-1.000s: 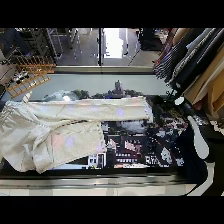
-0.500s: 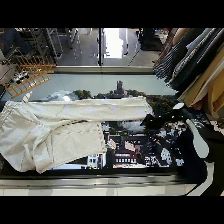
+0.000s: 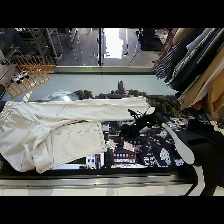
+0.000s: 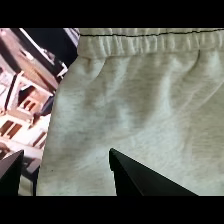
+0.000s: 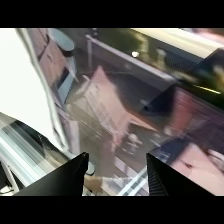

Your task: Fold the clothes and pants, and hang the long-sleeved shirts on hangers.

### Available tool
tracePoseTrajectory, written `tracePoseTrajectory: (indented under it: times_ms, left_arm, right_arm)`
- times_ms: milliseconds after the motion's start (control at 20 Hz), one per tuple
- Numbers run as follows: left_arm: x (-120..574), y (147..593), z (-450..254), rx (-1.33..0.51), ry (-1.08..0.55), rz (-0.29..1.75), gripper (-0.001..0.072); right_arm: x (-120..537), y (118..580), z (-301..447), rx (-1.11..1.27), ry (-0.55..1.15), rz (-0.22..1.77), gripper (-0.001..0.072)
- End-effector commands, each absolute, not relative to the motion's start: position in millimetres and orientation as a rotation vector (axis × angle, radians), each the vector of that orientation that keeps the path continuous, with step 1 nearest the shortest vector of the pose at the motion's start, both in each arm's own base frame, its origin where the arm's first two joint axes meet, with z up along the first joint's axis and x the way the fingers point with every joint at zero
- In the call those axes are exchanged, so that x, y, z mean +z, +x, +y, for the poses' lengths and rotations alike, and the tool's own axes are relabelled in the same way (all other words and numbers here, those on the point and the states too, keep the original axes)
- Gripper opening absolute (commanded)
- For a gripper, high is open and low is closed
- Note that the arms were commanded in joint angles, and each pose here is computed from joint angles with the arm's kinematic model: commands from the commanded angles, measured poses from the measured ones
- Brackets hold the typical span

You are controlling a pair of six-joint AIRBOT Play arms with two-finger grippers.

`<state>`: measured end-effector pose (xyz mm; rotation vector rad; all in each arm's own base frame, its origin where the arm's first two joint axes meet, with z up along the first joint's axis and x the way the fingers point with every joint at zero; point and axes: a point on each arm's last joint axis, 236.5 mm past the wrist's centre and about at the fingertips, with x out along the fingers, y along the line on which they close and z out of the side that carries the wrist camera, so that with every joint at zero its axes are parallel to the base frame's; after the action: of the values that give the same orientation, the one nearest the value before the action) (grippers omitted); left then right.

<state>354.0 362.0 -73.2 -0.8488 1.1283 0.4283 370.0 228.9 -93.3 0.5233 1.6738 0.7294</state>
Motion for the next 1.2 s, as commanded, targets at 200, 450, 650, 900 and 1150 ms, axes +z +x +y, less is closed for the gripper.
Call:
tracePoseTrajectory:
  times_ms: [200, 450, 650, 900, 1150]
  left_arm:
    - [-101.7, 375.5, 351.6, 0.337, -0.928, 1.084, 0.0539]
    - [-104.5, 386.8, 335.8, 0.296, -0.941, 1.097, 0.0296]
    - [-98.9, 403.3, 316.3, 0.237, -0.965, 1.089, 0.0019]
    - [-63.0, 410.7, 314.4, 0.187, -0.907, 1.029, 0.0016]
    - [-27.0, 396.6, 286.9, 0.094, -0.891, 1.083, 0.0411]
  right_arm:
    - [-105.7, 336.8, 312.9, 0.749, 0.399, 1.675, 0.0426]
    - [-113.5, 311.0, 367.7, 0.802, 0.307, 1.623, 0.0243]
    - [-99.2, 329.3, 354.9, 0.752, 0.289, 1.563, 0.0035]
    - [-34.9, 350.7, 109.9, 0.230, -0.190, 1.634, 0.0035]
    - [5.8, 348.0, -20.6, 0.019, -0.035, 1.604, 0.0036]
